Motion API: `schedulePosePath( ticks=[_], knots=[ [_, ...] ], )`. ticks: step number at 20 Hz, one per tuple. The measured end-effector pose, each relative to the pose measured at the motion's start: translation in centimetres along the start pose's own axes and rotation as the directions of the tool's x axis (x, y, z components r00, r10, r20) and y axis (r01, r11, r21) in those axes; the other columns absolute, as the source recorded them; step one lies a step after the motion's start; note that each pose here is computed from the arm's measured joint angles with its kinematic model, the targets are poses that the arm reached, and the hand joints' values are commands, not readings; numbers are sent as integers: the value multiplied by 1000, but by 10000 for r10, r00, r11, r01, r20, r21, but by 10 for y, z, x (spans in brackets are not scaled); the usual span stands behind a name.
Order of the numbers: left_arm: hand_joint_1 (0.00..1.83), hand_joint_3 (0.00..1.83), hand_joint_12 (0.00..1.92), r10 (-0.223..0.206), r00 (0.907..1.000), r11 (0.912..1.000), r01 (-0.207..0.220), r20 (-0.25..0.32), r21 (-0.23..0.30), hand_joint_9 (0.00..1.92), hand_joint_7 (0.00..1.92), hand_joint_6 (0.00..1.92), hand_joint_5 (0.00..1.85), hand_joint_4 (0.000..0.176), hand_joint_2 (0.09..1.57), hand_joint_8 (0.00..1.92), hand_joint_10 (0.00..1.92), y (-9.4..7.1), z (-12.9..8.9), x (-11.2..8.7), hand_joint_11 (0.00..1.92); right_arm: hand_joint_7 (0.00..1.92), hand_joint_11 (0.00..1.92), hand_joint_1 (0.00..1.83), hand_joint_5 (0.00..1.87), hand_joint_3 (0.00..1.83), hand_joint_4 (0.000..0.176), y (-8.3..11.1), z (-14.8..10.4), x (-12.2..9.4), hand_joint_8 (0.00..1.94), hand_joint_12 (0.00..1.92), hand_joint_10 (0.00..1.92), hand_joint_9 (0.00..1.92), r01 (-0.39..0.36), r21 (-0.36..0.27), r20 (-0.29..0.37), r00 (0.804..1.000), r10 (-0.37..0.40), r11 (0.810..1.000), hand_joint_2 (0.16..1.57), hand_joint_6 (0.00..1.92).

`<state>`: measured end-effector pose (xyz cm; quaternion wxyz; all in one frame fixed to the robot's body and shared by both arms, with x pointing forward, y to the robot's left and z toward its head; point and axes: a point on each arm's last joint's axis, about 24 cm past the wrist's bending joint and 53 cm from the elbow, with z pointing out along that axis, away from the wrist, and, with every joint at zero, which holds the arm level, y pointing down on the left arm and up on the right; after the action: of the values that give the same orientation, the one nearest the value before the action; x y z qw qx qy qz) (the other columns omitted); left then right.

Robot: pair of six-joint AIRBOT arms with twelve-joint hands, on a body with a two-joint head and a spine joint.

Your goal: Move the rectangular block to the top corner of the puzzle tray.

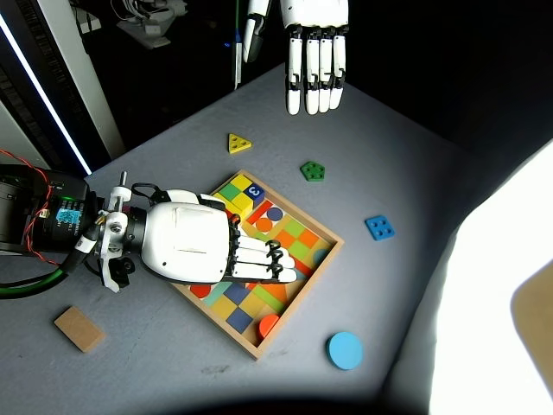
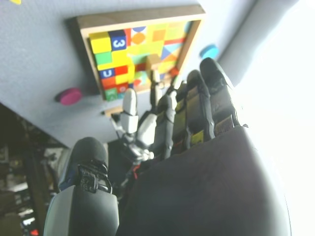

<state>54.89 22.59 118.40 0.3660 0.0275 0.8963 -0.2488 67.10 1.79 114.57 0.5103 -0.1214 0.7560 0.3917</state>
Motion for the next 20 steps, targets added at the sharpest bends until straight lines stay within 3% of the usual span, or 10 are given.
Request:
schedulePosePath(
  ticks=[9,16,20],
  knots=[
    [197,0,486,-1,10000,10000,1,5,-2,117,89,4,146,53,1272,3,4,0,0,0,0,141,0,0,793,3,0,-9,0,-4,1,0,0,0,29,158,98,9999,-30,9999,1202,6],
    [127,2,471,2,10000,10000,-2,5,-2,112,75,0,111,59,1277,0,1,0,0,0,0,136,0,0,785,3,0,-31,0,-15,4,0,0,0,-112,598,335,9994,92,9981,1204,5],
    [184,0,514,2,10000,10000,-2,1,-3,125,91,5,136,53,1272,2,3,0,0,0,0,129,0,0,789,0,0,-34,0,-17,2,0,0,0,-100,647,362,9993,76,9979,1198,6]
  ],
)
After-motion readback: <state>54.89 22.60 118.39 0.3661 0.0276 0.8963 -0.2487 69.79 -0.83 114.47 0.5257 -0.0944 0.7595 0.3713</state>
